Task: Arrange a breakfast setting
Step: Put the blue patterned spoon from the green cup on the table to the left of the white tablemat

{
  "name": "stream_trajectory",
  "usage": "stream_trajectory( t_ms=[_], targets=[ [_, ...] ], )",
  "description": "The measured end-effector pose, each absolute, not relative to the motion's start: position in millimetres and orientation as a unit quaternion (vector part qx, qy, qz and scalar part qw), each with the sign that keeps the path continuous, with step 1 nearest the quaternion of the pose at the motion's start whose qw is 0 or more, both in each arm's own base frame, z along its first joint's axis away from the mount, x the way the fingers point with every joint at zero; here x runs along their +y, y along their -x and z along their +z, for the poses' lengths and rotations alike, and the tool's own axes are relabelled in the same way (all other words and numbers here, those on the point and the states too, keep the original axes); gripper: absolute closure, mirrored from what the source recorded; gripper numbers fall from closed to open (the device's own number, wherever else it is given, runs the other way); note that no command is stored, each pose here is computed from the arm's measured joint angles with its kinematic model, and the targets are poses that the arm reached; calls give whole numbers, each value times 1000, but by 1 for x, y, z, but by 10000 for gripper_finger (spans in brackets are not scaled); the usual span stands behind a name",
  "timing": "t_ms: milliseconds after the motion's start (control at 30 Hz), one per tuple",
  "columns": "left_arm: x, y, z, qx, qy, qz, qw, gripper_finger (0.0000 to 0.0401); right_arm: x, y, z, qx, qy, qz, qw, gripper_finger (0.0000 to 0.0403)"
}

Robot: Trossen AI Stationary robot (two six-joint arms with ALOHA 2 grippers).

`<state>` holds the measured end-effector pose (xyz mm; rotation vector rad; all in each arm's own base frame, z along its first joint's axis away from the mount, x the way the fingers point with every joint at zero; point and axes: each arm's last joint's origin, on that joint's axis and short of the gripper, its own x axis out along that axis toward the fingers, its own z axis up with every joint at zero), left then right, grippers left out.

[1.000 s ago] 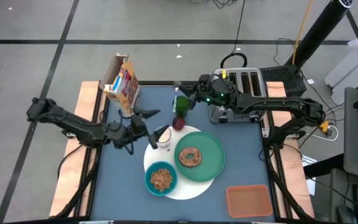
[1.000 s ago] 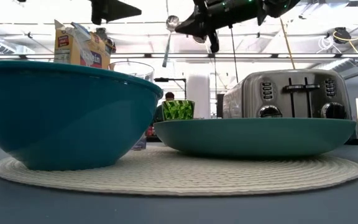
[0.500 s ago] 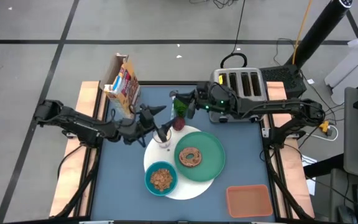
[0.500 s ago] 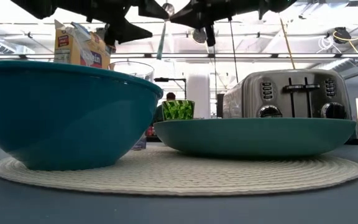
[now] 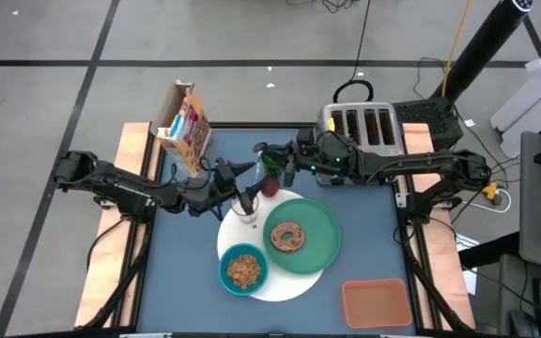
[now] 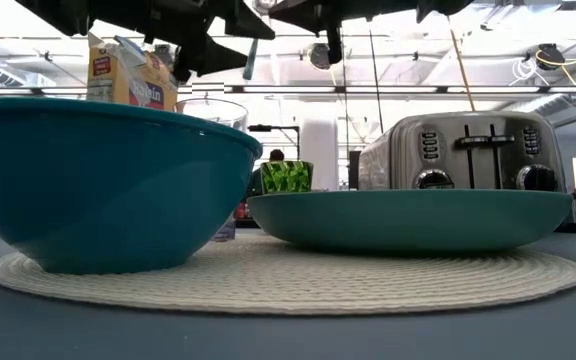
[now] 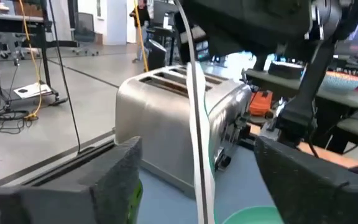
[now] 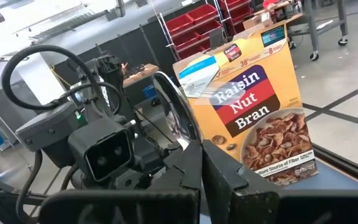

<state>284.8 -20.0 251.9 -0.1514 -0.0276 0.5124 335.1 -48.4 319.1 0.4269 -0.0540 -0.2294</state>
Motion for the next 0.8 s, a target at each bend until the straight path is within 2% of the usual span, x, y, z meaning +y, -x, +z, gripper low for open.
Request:
stream_trajectory(
  t_ms=[200,433,600,800],
  targets=[
    [-20,-285,252,-12,74,253,964,171,-48,-335,319,-27,-211,-114,970,403],
    [-20,-285,252,-13,75,253,964,251,-48,-335,319,-27,-211,-114,970,403],
    [-20,-285,252,-13,75,254,964,289,-48,-335,319,-27,-211,-114,970,402],
    [-20,-285,252,-13,75,254,964,311,-48,-335,319,-27,-211,-114,970,402]
  ],
)
